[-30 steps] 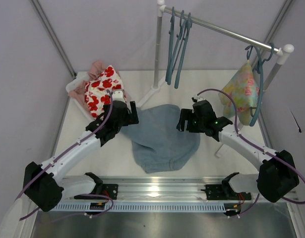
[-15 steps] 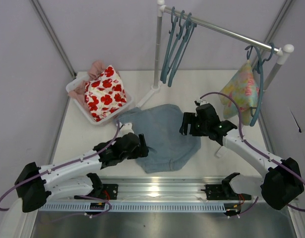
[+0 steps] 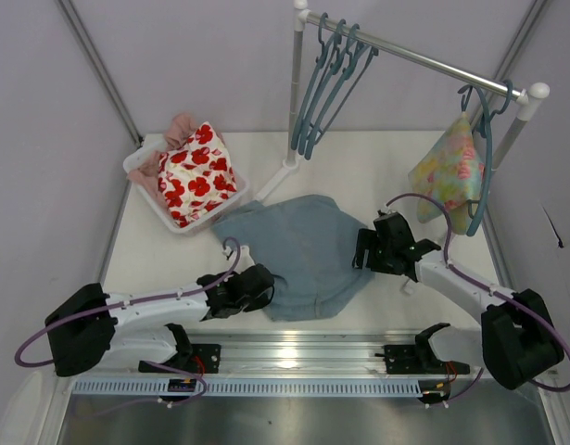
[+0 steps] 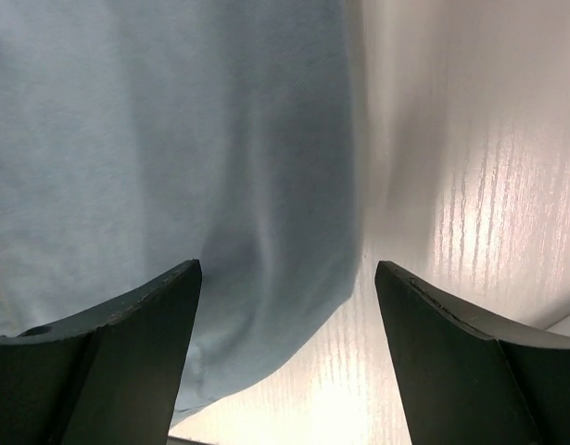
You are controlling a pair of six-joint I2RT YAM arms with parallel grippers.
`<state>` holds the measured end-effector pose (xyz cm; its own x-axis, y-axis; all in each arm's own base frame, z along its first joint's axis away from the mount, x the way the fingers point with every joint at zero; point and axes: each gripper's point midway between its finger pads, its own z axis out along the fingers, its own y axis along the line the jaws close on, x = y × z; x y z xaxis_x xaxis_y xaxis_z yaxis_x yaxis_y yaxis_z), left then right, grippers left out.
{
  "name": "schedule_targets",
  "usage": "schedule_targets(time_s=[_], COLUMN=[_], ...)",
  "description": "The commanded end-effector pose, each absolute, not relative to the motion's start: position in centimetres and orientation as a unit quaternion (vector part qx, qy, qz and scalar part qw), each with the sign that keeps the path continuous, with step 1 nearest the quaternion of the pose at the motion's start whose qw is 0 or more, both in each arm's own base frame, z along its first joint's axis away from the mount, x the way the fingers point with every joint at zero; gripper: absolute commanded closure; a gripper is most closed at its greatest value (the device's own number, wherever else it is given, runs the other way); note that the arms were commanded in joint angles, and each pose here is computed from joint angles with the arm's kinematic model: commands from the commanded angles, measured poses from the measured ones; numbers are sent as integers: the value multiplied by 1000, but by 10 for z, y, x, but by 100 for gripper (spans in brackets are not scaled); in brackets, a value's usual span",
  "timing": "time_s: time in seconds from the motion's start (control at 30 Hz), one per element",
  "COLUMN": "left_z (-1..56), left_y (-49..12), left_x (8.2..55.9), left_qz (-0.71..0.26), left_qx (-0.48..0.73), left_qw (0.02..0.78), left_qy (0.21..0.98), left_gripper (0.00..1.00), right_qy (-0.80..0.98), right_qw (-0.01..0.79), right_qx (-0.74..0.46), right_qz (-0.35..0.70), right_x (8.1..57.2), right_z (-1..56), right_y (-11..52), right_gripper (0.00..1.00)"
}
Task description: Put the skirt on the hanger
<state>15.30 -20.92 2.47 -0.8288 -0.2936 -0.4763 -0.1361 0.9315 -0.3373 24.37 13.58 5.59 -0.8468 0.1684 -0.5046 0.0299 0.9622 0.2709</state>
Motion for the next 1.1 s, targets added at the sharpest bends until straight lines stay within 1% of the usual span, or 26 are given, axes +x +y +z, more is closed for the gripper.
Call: schedule_targets(time_s=[0.0,0.1,0.13,0.17,0.27,0.33,0.37,0.43,0.47,0.53,0.57,0.6,0.63,0.67,0.7,0.73,0.77,0.8,0.83,0.9,0.93,1.0,1.03,1.07], left_z=[33,52,57,70,98,109,107,108,105,113,118,116,130,132,133,149,153,157,161,160,154,131,126,119], left_y=[-212,-200,-188,-182,-172,-173,-170,-169,-166,-168,-171,-164,-167,-164,-154,-157,-155,-155,-158,-159,-154,-150,-160,-168], left_x=[161,167,165,171,172,173,171,171,169,170,171,168,171,170,165,167,164,161,155,150,144,134,136,132], left_qz=[-153,-143,-121,-116,-131,-146,-141,-130,-118,-113,-109,-89,-95,-86,-65,-77,-76,-80,-90,-83,-65,-37,-53,-70], left_qx=[-133,-146,-146,-154,-162,-165,-163,-161,-156,-150,-147,-139,-142,-141,-135,-140,-138,-136,-122,-113,-107,-95,-96,-90], left_qw=[291,317,319,340,365,371,368,367,362,359,357,353,358,356,350,354,350,344,328,308,293,260,258,242], left_qy=[935,926,928,921,907,902,905,907,912,914,916,921,918,920,925,922,924,926,932,941,948,960,960,963], left_gripper=[99,100,100,100,100,100,100,100,100,100,100,100,100,100,100,100,100,100,100,100,100,100,100,100], right_qy=[947,946,945,943,937,932,930,924,922,924,916,914,921,912,912,923,924,919,931,940,952,964,966,968], right_qw=[290,293,294,298,305,311,313,321,320,312,330,336,325,345,350,331,330,351,326,310,278,244,237,229], right_qx=[64,65,65,67,77,82,84,79,74,66,60,55,53,51,49,51,50,51,50,49,46,43,41,39], right_qz=[120,123,126,131,150,168,173,193,203,210,220,220,210,217,210,192,185,176,155,135,117,99,96,99], right_x=[258,258,258,260,264,267,269,274,275,272,280,282,276,283,284,274,273,280,269,267,256,246,244,241], right_z=[49,45,44,45,46,48,51,65,73,85,109,119,125,155,167,170,181,205,204,211,204,190,183,175], right_y=[134,133,135,137,142,149,150,159,164,168,172,173,169,172,169,162,159,155,148,143,136,132,131,132], right_gripper=[18,19,19,20,25,40,52,63,80,95,100,100,100,100,100,100,100,100,100,100,100,100,100,98])
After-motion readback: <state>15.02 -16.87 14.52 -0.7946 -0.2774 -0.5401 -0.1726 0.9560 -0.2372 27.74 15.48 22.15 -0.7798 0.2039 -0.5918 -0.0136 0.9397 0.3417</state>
